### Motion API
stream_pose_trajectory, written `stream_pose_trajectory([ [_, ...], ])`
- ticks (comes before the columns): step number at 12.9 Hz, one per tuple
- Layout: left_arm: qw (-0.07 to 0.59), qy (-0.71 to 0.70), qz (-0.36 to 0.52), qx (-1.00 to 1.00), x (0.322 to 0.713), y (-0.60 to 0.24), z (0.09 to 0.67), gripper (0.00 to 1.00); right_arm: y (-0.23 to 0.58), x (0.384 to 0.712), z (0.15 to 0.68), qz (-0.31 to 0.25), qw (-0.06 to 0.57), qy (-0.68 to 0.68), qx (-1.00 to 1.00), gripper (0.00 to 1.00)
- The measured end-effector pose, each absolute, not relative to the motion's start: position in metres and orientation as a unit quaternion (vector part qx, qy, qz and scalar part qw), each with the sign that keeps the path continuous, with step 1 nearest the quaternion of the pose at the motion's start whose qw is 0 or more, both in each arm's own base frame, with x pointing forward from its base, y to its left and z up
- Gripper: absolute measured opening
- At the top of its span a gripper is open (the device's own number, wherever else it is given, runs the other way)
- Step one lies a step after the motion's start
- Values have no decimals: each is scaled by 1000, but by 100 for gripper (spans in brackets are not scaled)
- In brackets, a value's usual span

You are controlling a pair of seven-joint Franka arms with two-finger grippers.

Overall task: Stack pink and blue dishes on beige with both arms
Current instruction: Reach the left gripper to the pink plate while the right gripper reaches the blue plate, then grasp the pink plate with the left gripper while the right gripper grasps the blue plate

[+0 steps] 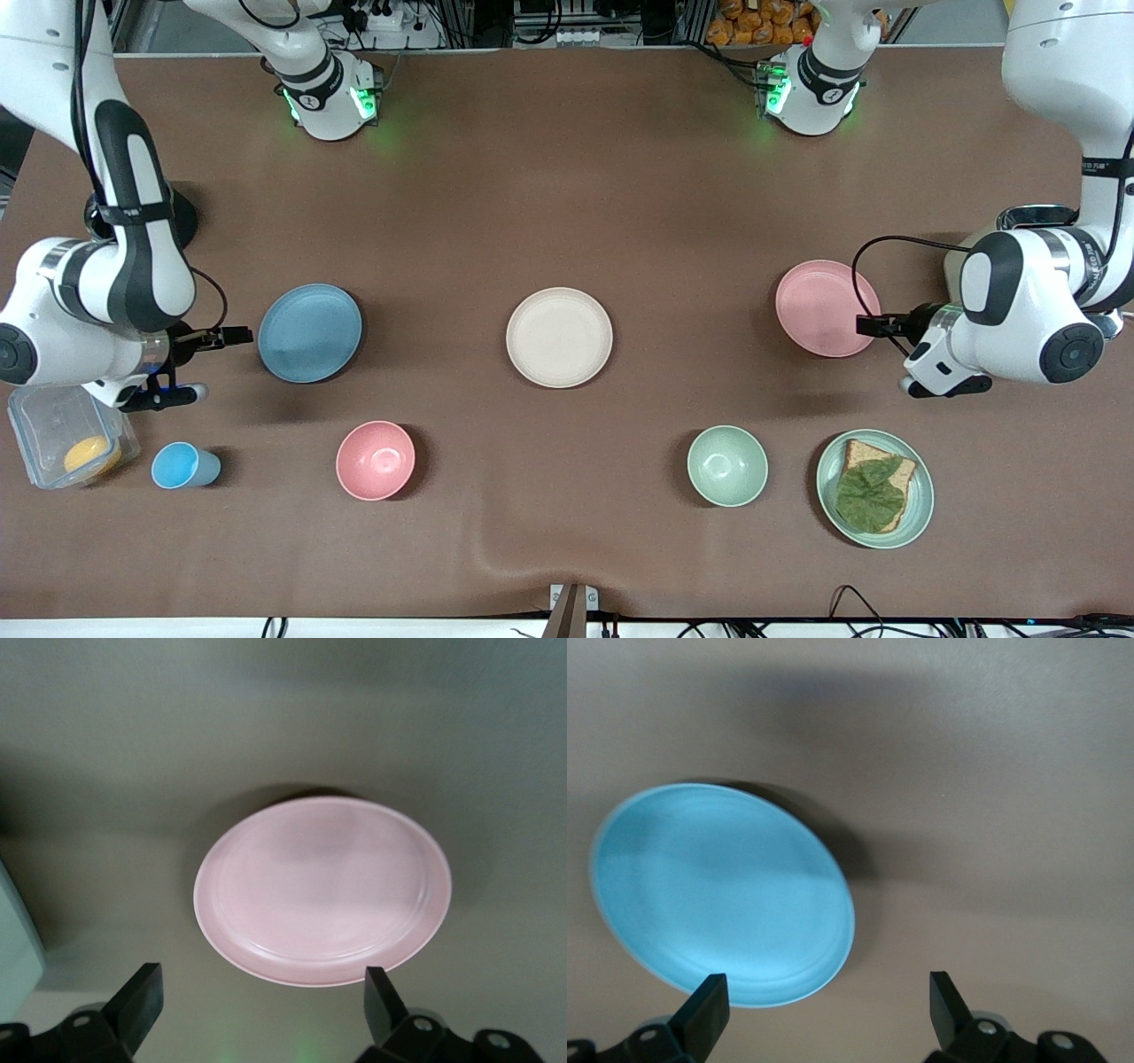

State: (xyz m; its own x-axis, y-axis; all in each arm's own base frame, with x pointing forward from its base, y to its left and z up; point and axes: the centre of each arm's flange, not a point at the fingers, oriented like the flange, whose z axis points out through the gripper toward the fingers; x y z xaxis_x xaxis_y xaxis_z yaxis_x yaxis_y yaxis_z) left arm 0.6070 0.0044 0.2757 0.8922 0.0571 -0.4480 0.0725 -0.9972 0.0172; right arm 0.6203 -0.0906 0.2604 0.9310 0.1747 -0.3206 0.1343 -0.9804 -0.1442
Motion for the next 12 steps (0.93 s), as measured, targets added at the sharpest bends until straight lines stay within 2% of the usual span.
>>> stream_pose_trajectory([
  [4,27,27,-273,961,588,23,232,100,-116,606,199,189,117,-104,-969,100],
  [8,72,22,-284,956,578,85,192,100,-109,600,169,203,145,-96,-964,100],
  [10,93,28,-275,956,577,98,182,100,-106,599,168,208,152,-97,-962,81],
  [12,94,31,-266,959,576,100,171,100,-104,598,168,212,155,-99,-960,55],
])
